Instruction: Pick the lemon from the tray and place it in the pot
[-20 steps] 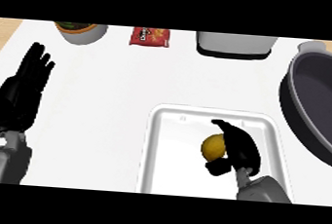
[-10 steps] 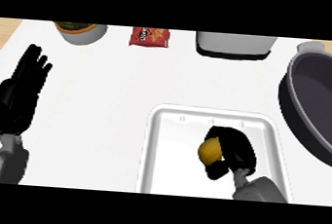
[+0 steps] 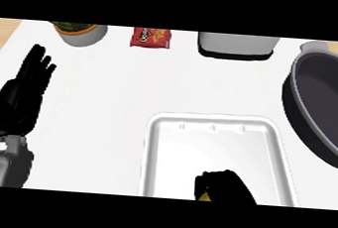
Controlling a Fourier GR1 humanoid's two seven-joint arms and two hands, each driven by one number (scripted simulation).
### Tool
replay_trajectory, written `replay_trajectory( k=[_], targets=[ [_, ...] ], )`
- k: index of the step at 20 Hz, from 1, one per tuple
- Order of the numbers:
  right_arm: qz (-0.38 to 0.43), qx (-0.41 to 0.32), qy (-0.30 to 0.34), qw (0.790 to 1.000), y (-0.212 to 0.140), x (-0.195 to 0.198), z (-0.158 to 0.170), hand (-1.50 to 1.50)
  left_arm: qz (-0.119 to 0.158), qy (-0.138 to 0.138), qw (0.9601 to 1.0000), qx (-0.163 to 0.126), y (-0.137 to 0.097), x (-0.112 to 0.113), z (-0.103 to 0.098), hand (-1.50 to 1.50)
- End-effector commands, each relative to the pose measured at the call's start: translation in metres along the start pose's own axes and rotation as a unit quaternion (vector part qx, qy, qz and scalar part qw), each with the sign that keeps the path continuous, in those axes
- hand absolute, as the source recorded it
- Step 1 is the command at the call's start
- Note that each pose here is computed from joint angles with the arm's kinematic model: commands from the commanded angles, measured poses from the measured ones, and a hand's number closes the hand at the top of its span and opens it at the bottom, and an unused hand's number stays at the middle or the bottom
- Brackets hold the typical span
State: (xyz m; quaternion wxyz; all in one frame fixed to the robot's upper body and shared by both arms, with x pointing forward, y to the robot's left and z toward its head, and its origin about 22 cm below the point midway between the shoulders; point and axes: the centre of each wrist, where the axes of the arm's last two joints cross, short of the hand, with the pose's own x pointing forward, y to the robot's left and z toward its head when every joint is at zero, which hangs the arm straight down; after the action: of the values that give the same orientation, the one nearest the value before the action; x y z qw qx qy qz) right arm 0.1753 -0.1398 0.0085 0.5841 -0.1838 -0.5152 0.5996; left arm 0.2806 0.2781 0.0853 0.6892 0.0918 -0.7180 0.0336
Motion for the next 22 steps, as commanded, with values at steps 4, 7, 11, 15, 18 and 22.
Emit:
replay_trajectory(
  k=[4, 7, 11, 15, 18, 22],
  targets=[
    [-0.018, -0.059, -0.021, 0.998, -0.016, 0.026, 0.045, 1.50, 0.007, -0.002, 1.0000, -0.004, 0.000, 0.013, -0.014, 0.00],
    [-0.075, -0.179, -0.029, 0.980, -0.045, 0.027, 0.056, 1.50, 0.000, 0.005, 1.0000, -0.004, 0.018, -0.002, 0.002, 0.00],
    [-0.111, -0.299, -0.018, 0.947, -0.071, 0.018, 0.092, 1.50, 0.000, 0.005, 0.9999, 0.010, 0.016, -0.009, 0.001, 0.00],
    [-0.081, -0.409, 0.008, 0.909, -0.106, 0.003, 0.115, 1.50, -0.004, 0.001, 1.0000, 0.006, 0.011, -0.005, 0.002, 0.00],
    [-0.118, -0.434, 0.021, 0.893, -0.116, 0.003, 0.129, 1.50, -0.001, 0.002, 0.9999, 0.011, -0.004, -0.001, -0.002, 0.00],
    [-0.107, -0.476, 0.046, 0.872, -0.141, -0.024, 0.127, 1.50, -0.001, -0.007, 1.0000, 0.003, 0.012, 0.005, -0.008, 0.00]
  ],
)
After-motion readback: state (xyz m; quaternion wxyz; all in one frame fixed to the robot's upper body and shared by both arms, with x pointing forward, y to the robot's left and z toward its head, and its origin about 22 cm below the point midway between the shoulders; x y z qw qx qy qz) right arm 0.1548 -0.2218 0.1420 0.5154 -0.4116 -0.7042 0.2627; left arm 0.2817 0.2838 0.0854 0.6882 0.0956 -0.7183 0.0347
